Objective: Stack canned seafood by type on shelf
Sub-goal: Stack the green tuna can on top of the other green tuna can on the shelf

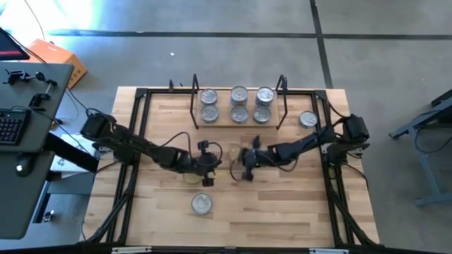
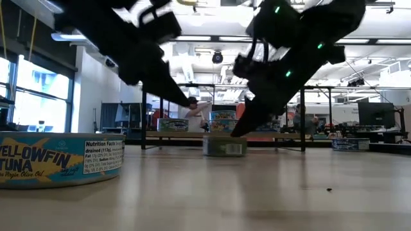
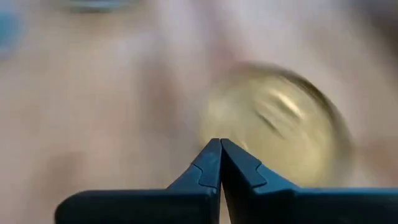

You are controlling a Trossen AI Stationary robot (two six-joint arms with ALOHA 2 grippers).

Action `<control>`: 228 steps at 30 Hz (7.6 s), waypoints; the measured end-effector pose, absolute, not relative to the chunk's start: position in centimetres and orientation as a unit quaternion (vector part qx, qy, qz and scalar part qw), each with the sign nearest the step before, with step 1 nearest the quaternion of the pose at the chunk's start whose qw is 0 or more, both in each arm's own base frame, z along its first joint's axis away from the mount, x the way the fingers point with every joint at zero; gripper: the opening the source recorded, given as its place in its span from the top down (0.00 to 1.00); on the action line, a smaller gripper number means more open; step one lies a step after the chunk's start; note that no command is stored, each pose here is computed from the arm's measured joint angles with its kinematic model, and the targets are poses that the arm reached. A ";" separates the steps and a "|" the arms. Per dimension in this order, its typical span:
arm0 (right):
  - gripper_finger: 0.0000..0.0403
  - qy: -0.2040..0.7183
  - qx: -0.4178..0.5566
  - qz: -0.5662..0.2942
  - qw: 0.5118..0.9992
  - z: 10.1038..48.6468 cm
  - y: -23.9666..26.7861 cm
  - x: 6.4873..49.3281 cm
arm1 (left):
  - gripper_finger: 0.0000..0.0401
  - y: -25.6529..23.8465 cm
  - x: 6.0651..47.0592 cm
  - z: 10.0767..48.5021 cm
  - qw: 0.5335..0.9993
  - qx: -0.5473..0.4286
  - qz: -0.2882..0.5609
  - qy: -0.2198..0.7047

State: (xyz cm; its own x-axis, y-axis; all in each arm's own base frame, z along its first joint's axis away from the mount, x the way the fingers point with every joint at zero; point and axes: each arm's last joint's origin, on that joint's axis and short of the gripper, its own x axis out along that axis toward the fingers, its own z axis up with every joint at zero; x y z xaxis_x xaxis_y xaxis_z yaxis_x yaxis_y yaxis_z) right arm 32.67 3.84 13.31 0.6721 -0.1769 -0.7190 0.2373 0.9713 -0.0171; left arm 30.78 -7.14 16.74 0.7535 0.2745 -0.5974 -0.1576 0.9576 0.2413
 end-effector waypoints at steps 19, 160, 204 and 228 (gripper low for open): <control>1.00 0.363 -0.003 0.011 0.932 15.0 12.5 30.5 | 0.99 -9.4 29.6 17.6 0.935 0.106 0.079 0.330; 0.66 0.349 -0.159 -0.073 0.920 11.7 8.9 32.0 | 0.45 -1.2 30.8 19.3 0.888 0.282 -0.109 0.347; 0.66 0.386 -0.083 -0.089 0.914 12.4 9.5 30.5 | 0.26 2.7 34.2 22.5 0.765 0.140 -0.017 0.628; 0.66 0.384 -0.082 -0.090 0.915 12.4 9.5 30.6 | 0.50 3.0 34.8 19.6 0.805 0.151 -0.039 0.572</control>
